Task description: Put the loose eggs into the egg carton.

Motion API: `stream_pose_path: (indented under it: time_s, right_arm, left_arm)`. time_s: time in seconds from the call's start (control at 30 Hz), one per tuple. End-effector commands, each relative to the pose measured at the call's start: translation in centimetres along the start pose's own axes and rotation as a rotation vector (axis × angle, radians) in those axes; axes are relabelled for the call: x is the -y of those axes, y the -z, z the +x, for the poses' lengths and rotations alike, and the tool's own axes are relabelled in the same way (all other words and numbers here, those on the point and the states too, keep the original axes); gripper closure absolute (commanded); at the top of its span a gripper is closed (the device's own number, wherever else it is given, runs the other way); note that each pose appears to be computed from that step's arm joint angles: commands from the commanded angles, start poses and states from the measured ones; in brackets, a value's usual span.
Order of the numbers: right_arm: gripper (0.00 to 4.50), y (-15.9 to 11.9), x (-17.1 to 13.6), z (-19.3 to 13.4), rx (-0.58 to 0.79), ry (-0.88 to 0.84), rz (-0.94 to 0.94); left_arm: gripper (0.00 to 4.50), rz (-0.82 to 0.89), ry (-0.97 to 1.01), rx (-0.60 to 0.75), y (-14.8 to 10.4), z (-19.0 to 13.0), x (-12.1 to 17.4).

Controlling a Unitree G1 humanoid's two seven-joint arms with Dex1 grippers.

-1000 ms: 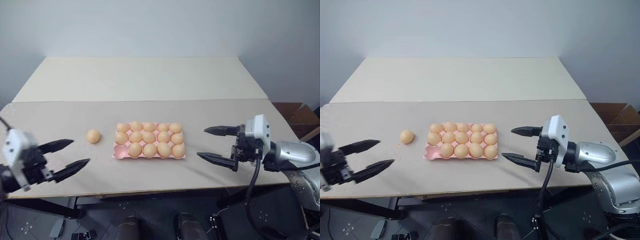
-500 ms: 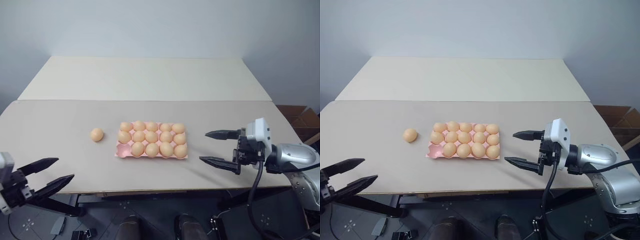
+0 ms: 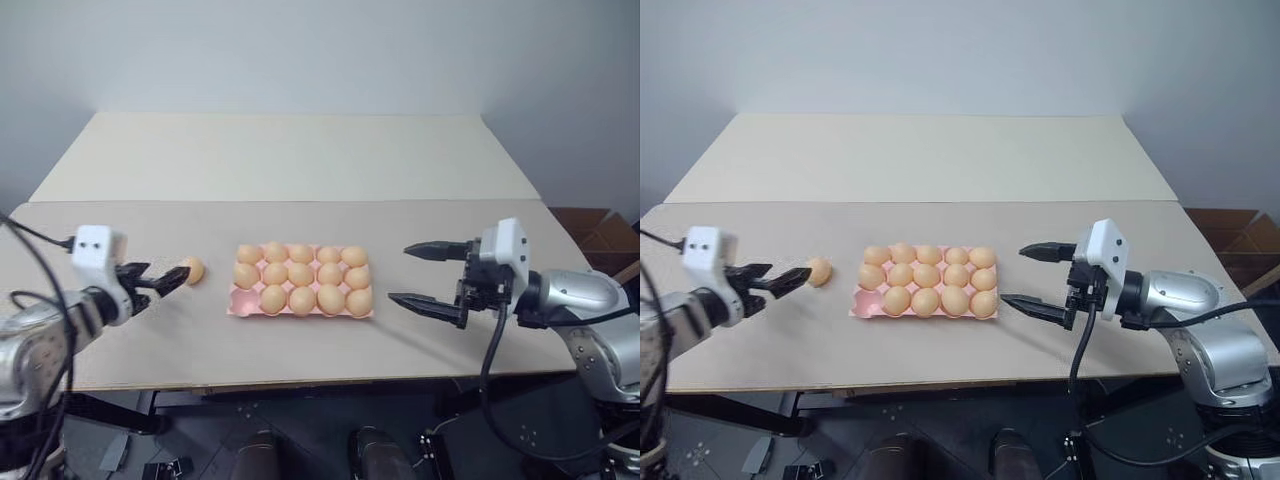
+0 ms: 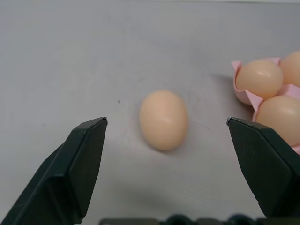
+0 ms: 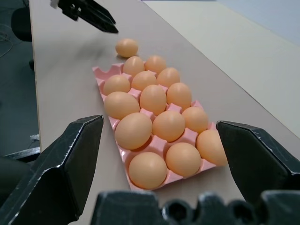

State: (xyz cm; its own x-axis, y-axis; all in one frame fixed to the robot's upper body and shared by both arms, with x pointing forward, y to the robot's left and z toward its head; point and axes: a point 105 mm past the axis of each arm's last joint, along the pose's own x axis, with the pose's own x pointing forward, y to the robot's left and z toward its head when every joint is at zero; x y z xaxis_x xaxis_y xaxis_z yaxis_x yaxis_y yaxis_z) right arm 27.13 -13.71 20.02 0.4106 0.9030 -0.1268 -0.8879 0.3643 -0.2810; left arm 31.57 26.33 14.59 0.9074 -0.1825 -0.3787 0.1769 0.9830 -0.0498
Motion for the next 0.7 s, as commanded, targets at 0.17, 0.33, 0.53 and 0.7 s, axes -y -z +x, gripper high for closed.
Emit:
stream_pose_path:
  time_s: [0.17,0.33,0.53,0.7]
  right_arm:
    - [0.0,-1.4,-0.1,-0.1,0.04,0.022,-0.056]
    - [0.0,-1.4,-0.3,-0.2,0.045,0.025,-0.051]
    - [0.0,-1.6,-0.4,0.0,0.054,0.029,-0.045]
    - [0.0,-1.7,-0.3,0.0,0.065,0.049,-0.038]
  left_arm:
    - [0.04,0.018,-0.026,-0.025,-0.1,3.5,0.9]
    - [0.04,0.038,-0.111,-0.08,0.9,5.1,0.2]
    - [1.24,0.035,-0.082,-0.066,0.4,5.5,1.2]
    - [1.91,0.103,-0.057,-0.043,-0.1,4.5,1.3]
